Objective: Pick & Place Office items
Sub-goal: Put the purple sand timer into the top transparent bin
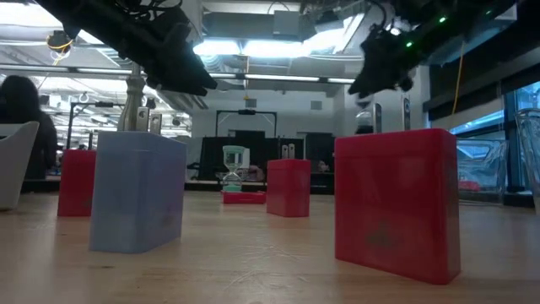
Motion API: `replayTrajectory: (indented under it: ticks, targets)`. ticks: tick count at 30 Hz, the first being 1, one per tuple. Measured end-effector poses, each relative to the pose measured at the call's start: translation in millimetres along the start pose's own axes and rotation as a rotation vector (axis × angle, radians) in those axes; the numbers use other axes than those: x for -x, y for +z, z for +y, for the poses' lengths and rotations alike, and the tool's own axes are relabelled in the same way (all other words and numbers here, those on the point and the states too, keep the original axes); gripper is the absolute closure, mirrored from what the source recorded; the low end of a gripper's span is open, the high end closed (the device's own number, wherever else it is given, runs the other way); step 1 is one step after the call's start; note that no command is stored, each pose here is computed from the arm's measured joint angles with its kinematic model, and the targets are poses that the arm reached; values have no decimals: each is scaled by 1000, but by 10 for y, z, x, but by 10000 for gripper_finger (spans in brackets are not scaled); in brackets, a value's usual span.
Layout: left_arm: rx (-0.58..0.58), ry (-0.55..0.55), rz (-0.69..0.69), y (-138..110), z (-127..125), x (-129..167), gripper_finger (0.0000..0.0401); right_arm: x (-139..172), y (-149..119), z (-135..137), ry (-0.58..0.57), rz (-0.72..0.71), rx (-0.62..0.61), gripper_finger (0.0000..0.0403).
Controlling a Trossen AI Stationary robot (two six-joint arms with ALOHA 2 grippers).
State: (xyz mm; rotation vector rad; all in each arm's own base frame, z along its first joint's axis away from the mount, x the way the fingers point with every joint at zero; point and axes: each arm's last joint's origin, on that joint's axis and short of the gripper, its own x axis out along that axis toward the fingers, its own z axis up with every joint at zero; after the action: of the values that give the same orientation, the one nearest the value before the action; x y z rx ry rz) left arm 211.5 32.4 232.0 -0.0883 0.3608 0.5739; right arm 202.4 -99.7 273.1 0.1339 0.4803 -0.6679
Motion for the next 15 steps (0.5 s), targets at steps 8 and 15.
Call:
replayTrajectory:
  ticks: [8,15]
  targets:
    - [-7,23,-4,2,8,-1,139,199,-89,-67,-71,68,17,188]
    - [1,23,-5,3,8,-1,139,161,-484,-96,-89,87,-38,185]
